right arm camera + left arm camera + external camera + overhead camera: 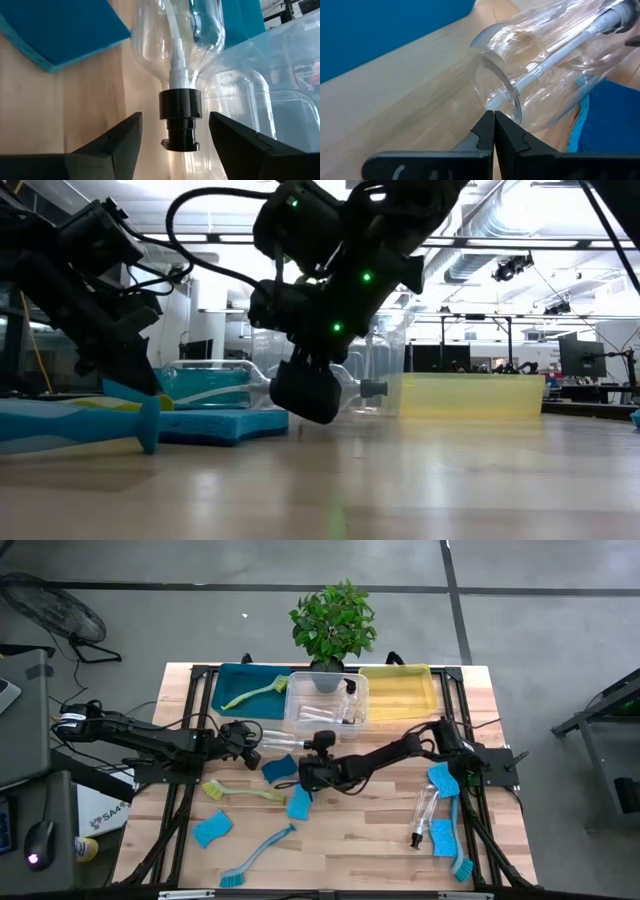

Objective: Pick & Place Kitchen Sink Supplies
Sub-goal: Put the transparent soap dispenser into the transparent bin

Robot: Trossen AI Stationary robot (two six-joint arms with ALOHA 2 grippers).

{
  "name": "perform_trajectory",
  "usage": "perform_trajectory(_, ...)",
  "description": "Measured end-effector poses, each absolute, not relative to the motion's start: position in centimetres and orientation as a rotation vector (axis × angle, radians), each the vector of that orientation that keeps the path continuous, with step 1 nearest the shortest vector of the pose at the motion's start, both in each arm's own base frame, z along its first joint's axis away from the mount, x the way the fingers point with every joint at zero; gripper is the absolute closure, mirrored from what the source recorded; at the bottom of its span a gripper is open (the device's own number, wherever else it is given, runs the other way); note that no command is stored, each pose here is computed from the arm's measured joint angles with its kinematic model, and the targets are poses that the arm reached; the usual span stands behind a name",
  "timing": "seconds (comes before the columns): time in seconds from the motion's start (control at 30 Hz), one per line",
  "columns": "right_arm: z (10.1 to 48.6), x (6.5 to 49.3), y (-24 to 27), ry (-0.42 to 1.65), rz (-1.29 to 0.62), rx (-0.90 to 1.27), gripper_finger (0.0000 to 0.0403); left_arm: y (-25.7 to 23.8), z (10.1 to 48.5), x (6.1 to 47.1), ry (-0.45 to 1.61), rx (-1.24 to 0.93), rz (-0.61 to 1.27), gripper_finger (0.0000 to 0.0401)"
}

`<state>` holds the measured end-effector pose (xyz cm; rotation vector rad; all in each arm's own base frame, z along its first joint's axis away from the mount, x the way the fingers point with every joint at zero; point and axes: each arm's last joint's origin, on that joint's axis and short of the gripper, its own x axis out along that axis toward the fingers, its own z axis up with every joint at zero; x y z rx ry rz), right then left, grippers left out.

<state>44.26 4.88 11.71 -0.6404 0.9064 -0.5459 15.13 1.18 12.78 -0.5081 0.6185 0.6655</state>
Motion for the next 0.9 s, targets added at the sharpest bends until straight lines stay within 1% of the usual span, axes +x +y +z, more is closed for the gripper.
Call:
perform_trajectory(0.33,11.7,44.3,4.3,0.931,-0.514,-0.675,0.0182,1.2,12.8,15.1,0.617,-0.501,0.671,0.0401)
perform_trajectory(0.43,11.7,44.4,4.3,0.934,-0.505,-0.683,0.0196,1.2,12.8,15.1,0.617,-0.501,0.671,0.0401)
perform_trajectory(0.73,11.7,44.4,3.5,0.941,-0.519,-0.675,0.0255,1.2,12.8,15.1,0.621,-0.504,0.664,0.0401)
perform_trajectory(0.9,11.7,44.5,3.1,0.946,-0.497,-0.659,0.0264,1.2,12.8,15.1,0.624,-0.504,0.665,0.0401)
